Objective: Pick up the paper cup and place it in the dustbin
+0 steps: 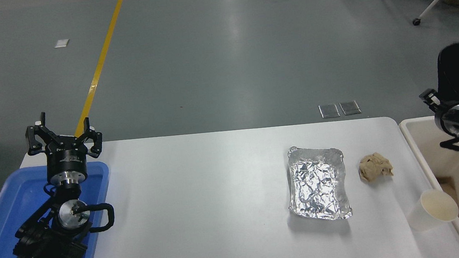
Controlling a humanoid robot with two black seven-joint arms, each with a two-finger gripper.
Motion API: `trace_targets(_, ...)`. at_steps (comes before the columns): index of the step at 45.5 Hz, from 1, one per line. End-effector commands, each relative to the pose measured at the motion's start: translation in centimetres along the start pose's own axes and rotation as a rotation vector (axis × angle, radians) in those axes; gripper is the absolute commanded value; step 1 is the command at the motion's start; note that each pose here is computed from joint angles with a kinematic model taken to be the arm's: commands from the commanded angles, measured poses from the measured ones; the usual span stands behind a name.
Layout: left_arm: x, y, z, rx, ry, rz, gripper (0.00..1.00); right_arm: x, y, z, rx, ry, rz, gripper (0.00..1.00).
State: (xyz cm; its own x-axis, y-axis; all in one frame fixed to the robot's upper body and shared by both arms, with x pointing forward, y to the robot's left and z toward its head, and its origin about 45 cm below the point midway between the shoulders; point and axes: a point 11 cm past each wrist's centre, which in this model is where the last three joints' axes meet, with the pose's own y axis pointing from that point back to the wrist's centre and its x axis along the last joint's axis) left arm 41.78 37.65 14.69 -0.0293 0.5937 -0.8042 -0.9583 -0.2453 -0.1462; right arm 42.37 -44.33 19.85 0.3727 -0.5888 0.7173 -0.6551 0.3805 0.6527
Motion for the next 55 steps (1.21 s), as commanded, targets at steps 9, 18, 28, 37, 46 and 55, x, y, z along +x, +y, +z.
trace_targets(9, -0.1, 0.0, 0.0, 0.001, 0.003, -0.009, 0.99, 0.4, 9.6, -7.4, 0.138, 0.183, -0.334, 1.0)
trace_targets(18, -0.1, 0.0, 0.0, 0.003, 0.003, -0.007, 0.99, 0.4, 14.0, -8.5, 0.197, 0.228, -0.536, 1.0)
trace_targets(28, -0.1, 0.0, 0.0, 0.002, 0.003, -0.009, 0.99, 1.7, 19.5, -8.7, 0.262, 0.264, -0.713, 1.0)
trace_targets(37, -0.1, 0.0, 0.0, 0.002, 0.003, -0.009, 0.99, 3.2, 23.7, -9.6, 0.336, 0.32, -0.825, 1.0)
trace_targets(46, 0.0, 0.0, 0.0, 0.003, 0.002, -0.007, 0.99, 4.9, 24.7, -9.1, 0.343, 0.413, -0.747, 1.0)
trace_targets(55, 0.0, 0.0, 0.0, 0.001, 0.002, -0.007, 0.99, 5.6, 23.4, -6.3, 0.247, 0.504, -0.706, 1.0)
